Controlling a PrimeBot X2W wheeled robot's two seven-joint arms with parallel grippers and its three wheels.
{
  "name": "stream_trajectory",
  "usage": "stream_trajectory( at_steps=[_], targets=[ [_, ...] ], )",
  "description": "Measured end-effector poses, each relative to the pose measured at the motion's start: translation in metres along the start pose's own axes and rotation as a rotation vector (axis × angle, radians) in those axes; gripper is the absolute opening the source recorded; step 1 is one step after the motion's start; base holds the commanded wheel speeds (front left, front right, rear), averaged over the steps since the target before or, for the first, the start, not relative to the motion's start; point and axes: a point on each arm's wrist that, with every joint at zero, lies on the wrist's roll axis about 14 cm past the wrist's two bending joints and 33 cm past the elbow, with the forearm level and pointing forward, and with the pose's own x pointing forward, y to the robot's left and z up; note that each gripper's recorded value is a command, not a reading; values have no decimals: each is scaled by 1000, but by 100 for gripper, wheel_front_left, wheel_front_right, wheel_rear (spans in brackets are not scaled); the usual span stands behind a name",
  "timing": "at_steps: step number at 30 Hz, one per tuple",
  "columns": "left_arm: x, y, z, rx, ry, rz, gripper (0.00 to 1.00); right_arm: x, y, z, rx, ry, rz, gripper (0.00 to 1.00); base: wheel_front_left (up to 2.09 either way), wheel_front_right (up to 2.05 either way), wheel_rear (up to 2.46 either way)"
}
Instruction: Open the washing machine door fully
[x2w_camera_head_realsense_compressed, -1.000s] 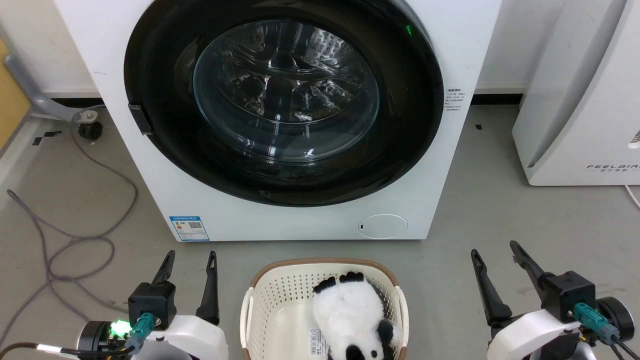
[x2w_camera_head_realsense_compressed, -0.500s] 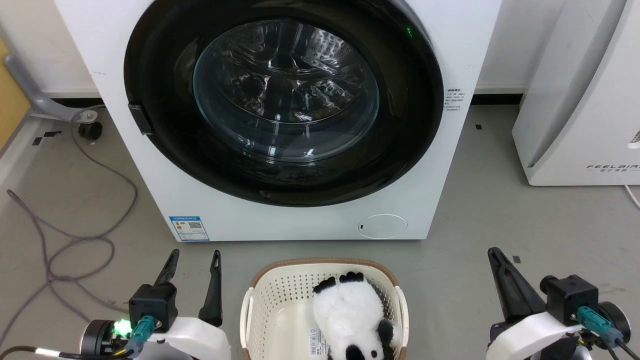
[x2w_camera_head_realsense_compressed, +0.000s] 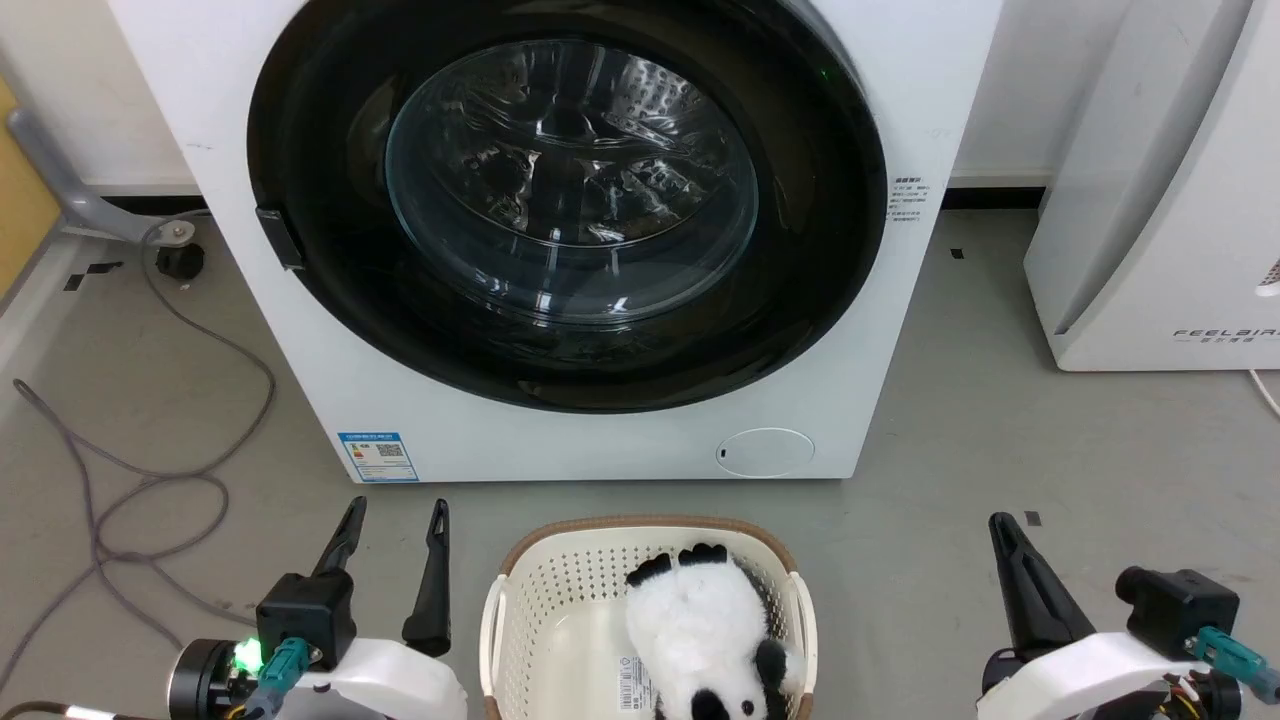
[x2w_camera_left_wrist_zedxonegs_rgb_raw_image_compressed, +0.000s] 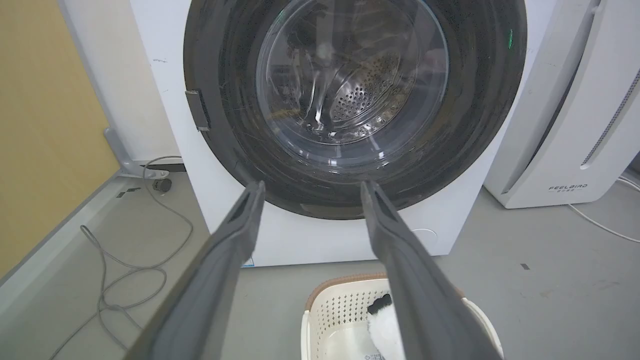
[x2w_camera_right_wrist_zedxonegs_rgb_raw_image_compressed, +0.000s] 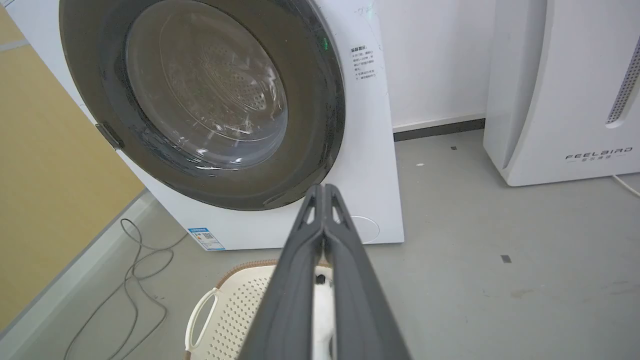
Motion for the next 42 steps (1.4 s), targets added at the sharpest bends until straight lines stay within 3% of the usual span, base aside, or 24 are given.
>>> stream_trajectory(
  at_steps=[7,19,30,42],
  targets=[
    [1,-2,1,-11,-11,-8,100,5,-4,3,186,-27,-18,0,0,0,0],
    [8,-7,-2,-22,-17,-30,100,23,-15,43,461,-183,-35,0,0,0,0],
    [23,-11,0,-34,-42,-54,100,64,-26,105,594,-357,3,0,0,0,0],
    [40,-10,0,-32,-64,-76,100,129,-32,142,630,-369,40,0,0,0,0]
  ],
)
